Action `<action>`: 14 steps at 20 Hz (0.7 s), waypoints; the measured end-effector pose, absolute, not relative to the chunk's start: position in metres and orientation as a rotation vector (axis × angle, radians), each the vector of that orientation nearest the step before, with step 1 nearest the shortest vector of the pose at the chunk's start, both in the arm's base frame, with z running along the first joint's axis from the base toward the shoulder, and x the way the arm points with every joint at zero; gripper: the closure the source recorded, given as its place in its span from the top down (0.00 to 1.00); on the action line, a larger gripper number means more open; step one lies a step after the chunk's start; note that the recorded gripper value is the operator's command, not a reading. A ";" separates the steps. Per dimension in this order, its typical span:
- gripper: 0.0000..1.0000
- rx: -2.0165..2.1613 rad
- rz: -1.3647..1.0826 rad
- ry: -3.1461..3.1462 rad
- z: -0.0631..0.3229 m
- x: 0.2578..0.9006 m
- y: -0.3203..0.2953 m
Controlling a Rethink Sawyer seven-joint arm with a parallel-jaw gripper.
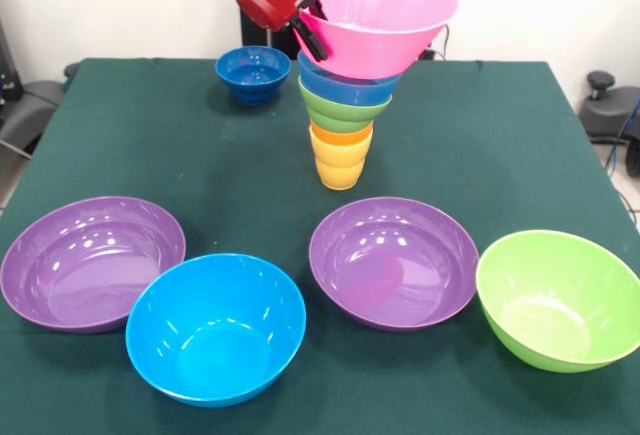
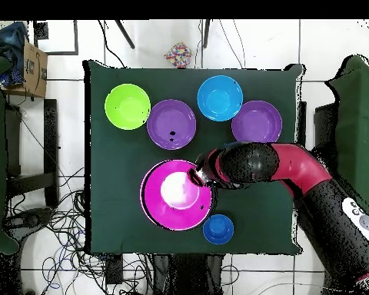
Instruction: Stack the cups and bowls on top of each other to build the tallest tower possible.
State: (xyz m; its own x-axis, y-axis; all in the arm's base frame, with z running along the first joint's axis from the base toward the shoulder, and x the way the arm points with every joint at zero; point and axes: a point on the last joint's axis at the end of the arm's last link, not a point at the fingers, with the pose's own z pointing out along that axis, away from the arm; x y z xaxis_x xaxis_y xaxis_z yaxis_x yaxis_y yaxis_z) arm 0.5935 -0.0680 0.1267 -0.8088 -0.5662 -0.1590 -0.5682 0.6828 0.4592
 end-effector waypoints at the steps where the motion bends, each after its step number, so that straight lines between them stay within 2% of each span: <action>1: 0.00 -0.970 0.787 2.878 0.127 0.593 -0.068; 14: 0.00 -0.984 0.795 2.876 0.127 0.595 -0.059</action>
State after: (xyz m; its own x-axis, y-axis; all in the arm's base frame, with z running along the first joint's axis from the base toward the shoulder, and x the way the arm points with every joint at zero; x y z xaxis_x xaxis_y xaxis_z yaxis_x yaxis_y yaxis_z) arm 0.5951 -0.0595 0.1271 -0.8040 -0.5732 -0.1584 -0.5732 0.6760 0.4631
